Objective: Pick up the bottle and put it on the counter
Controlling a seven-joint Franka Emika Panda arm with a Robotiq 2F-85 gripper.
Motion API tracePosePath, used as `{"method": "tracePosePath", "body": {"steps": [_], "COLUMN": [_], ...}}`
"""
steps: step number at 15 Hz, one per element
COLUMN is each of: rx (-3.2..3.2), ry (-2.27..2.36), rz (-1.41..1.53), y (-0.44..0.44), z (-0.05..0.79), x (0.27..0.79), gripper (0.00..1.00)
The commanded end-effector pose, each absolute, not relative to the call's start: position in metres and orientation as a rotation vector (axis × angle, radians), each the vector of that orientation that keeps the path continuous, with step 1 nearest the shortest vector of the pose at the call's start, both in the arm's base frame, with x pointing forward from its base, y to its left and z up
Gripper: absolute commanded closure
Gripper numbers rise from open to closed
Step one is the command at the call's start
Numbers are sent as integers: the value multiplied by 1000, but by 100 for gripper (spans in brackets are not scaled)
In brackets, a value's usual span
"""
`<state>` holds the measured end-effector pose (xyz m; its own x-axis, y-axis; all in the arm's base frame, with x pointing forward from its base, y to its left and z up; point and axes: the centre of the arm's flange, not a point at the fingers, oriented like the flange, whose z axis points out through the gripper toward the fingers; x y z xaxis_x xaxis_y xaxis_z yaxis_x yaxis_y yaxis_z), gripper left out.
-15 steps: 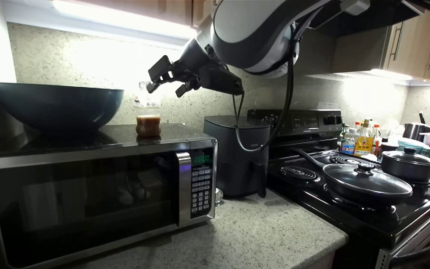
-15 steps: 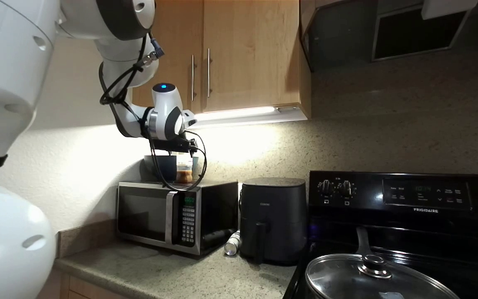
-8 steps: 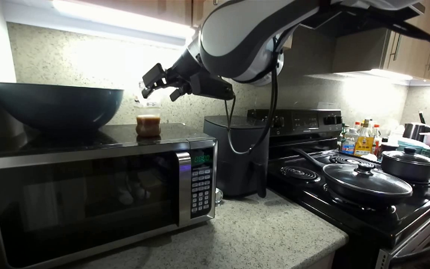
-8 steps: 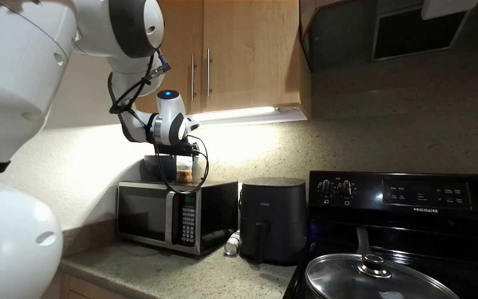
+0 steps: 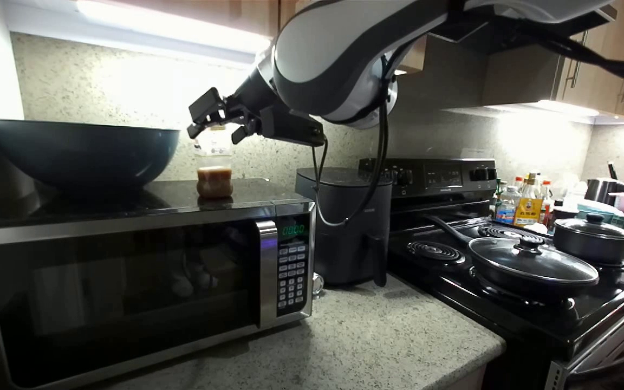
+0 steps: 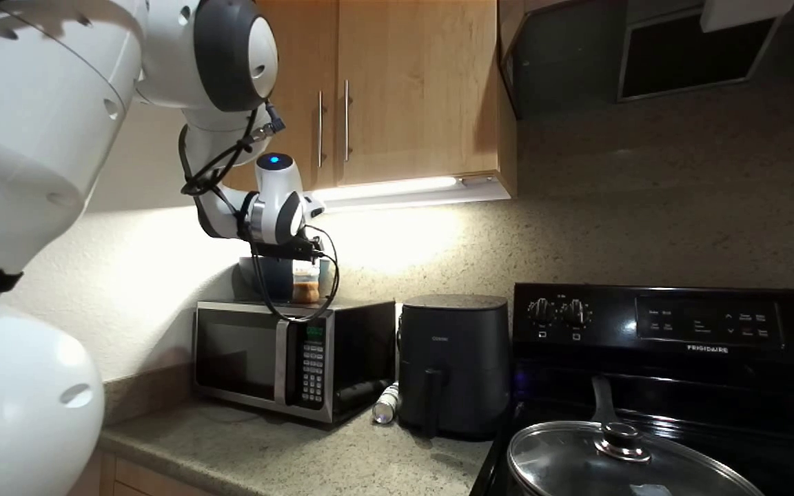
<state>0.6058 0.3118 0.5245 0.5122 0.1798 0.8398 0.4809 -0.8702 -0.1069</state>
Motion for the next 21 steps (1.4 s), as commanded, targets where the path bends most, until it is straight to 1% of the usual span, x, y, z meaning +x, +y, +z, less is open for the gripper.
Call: {"method": "tracePosePath", "body": {"steps": [1,5,6,7,12,14,15,18,19,20,21], "rx": [-2386,-2375,-2373,-2372,-2367,-2363,-2362,-2371,-2376,-2380,-2384], "ry": [-590,-582,-577,-577,-585,-592,-589,-591,-590,-593,-596], "rz": [-1334,-1340,-1341,-1343,-1338,-1340,-1339,-1325,-1320,-1313,-1312], "y": [315,318,318,318,320,321,321,322,322,323,323], "z": [525,526,527,527,529,530,530,533,534,535,535], "x": [616,619,619,619,617,615,614,609,607,606,605], "gripper": [0,0,25,26,61,71,71,81,31,30,24]}}
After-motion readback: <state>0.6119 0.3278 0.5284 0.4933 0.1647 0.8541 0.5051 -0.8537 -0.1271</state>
